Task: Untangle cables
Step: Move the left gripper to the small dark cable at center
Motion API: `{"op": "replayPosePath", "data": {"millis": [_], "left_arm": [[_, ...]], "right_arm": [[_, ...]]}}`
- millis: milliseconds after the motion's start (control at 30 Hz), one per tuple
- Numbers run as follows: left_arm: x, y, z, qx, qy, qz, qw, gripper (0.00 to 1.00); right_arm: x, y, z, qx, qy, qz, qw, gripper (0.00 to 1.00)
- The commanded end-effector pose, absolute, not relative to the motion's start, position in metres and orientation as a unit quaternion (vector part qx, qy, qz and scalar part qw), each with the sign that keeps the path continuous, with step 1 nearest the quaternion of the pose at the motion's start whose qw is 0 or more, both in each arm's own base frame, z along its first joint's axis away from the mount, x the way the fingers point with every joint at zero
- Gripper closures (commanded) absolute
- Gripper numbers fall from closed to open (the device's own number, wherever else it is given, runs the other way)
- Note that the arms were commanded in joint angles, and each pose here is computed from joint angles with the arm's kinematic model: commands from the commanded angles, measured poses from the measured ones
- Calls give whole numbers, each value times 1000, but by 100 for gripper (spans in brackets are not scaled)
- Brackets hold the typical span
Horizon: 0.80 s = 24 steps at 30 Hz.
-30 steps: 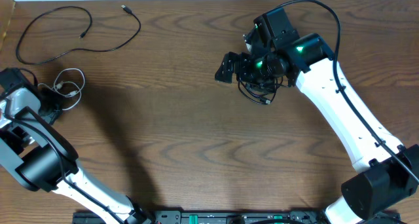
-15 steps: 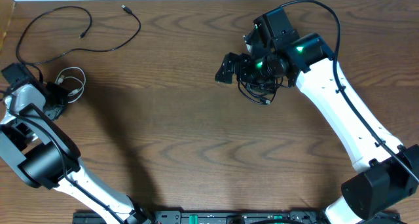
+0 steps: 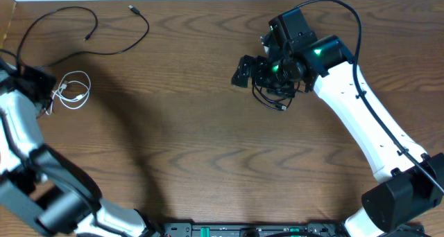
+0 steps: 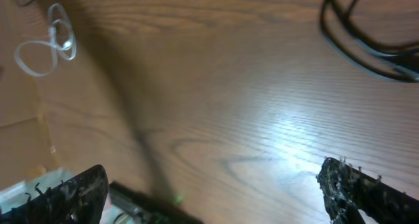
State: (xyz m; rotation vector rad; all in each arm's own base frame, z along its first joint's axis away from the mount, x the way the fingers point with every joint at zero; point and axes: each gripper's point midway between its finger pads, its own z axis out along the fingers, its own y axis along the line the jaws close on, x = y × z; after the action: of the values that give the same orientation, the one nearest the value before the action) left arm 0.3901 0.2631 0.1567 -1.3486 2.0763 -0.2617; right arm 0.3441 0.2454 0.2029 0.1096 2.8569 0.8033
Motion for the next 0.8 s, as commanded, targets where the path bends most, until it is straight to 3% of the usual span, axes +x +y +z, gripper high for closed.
{"op": "replayPosePath", "data": {"millis": [0, 33, 133, 400, 533, 767], "left_arm": [[420, 192, 197, -459, 776, -296, 317, 56], [424, 178, 202, -441, 777, -323, 312, 56], [430, 111, 195, -384, 804, -376, 256, 34], [408, -30, 149, -206, 910, -327, 148, 32], [394, -95, 124, -124, 953, -246, 125, 32], [383, -202, 99, -9, 965, -232, 125, 32]], "right_arm": [[358, 218, 199, 55, 967, 215, 122, 1], [362, 208, 197, 65, 969, 202, 126, 1], [372, 164, 190, 112, 974, 147, 134, 1], [375, 36, 179, 234, 963, -9, 136, 1], [371, 0, 170, 280, 952, -20, 121, 1], [378, -38, 158, 341, 930, -21, 136, 1]]}}
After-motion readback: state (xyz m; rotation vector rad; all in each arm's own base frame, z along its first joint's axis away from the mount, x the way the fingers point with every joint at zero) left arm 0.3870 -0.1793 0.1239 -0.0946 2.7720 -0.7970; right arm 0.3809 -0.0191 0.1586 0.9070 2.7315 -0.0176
